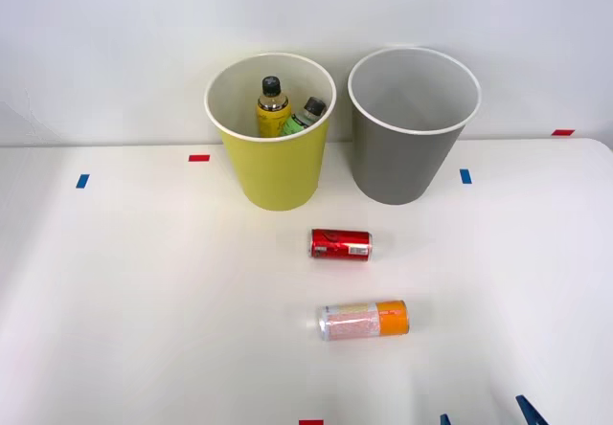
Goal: Put cans in the gray bin, plastic bottles in the light green bin
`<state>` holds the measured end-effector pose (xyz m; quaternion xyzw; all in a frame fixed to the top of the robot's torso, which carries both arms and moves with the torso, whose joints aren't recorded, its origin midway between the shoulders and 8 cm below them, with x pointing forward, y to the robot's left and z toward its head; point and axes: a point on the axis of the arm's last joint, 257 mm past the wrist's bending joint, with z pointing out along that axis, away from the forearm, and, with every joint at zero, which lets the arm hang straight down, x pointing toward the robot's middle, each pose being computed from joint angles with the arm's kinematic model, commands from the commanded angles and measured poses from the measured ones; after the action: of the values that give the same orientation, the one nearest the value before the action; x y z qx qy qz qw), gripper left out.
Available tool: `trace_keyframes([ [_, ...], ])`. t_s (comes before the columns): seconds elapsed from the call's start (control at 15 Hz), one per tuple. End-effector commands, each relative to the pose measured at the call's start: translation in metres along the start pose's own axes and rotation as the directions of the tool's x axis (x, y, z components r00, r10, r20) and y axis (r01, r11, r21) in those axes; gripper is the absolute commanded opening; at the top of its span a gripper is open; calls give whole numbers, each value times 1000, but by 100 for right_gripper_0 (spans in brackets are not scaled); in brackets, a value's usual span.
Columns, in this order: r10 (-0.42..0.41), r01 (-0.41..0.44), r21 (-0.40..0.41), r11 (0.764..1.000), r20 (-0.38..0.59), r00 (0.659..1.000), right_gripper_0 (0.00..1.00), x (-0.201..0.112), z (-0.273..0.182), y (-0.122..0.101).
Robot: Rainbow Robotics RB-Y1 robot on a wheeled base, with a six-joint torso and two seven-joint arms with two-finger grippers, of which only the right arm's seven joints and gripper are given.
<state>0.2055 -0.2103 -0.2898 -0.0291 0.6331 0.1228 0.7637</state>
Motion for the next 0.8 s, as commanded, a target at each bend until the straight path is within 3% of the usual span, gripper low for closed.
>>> trace_keyframes([
  [0.07, 0, 0, 0, 1000, 0, 1000, 100, 0, 0, 0],
  [0.8, 0, 0, 0, 1000, 0, 1000, 100, 0, 0, 0],
])
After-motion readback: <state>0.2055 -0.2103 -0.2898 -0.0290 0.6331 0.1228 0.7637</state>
